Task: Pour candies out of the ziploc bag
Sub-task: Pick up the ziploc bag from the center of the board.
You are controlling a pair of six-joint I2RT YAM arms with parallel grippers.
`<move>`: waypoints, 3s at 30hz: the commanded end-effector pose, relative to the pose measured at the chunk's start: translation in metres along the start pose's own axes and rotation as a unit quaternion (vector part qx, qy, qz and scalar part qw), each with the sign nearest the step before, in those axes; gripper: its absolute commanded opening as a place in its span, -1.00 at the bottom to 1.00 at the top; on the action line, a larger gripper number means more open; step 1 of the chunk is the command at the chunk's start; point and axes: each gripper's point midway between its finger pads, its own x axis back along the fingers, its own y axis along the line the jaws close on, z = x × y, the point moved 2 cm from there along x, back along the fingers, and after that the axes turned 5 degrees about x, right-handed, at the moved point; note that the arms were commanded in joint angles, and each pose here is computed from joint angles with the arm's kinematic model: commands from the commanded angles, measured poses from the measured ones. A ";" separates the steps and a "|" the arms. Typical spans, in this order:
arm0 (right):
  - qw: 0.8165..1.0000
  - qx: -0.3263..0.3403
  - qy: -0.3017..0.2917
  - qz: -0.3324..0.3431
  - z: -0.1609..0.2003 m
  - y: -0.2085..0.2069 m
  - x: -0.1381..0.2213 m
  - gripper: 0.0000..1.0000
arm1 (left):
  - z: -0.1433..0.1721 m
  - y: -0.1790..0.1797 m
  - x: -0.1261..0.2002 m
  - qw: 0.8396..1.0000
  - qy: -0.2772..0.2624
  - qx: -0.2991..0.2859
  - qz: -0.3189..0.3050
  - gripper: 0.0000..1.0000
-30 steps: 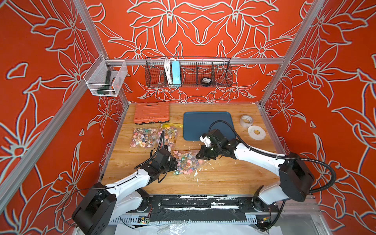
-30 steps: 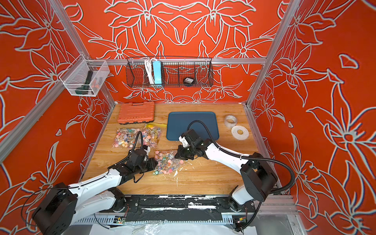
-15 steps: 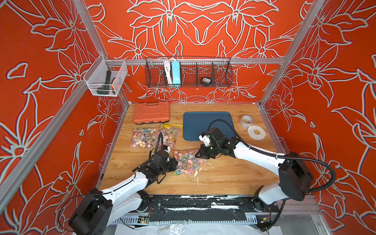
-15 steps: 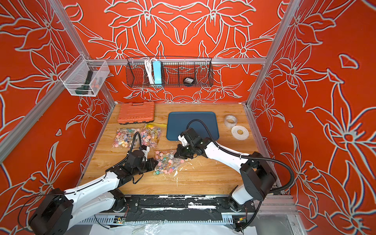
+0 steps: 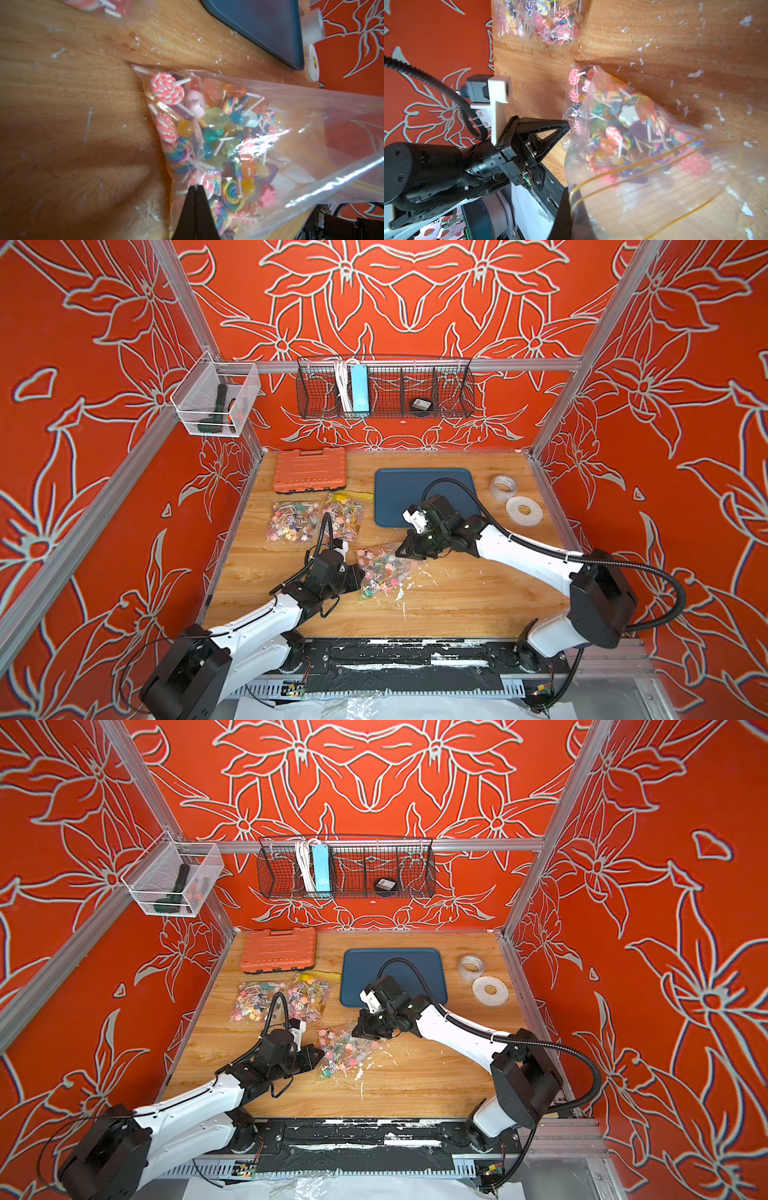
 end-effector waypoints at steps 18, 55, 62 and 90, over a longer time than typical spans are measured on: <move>1.000 0.001 0.004 -0.003 0.001 -0.004 -0.004 -1.00 | 0.003 0.004 -0.003 1.000 0.012 -0.007 -0.007 -0.29; 1.000 -0.005 0.004 0.001 0.004 -0.010 -0.006 -1.00 | 0.001 -0.003 -0.006 1.000 0.011 -0.010 0.009 -1.00; 1.000 -0.003 0.001 0.000 0.004 -0.009 -0.004 -1.00 | 0.001 -0.005 -0.005 1.000 0.011 -0.009 0.016 -1.00; 0.994 0.094 -0.049 0.005 -0.040 0.052 0.049 -1.00 | -0.028 -0.043 0.012 0.997 -0.036 -0.013 0.065 -1.00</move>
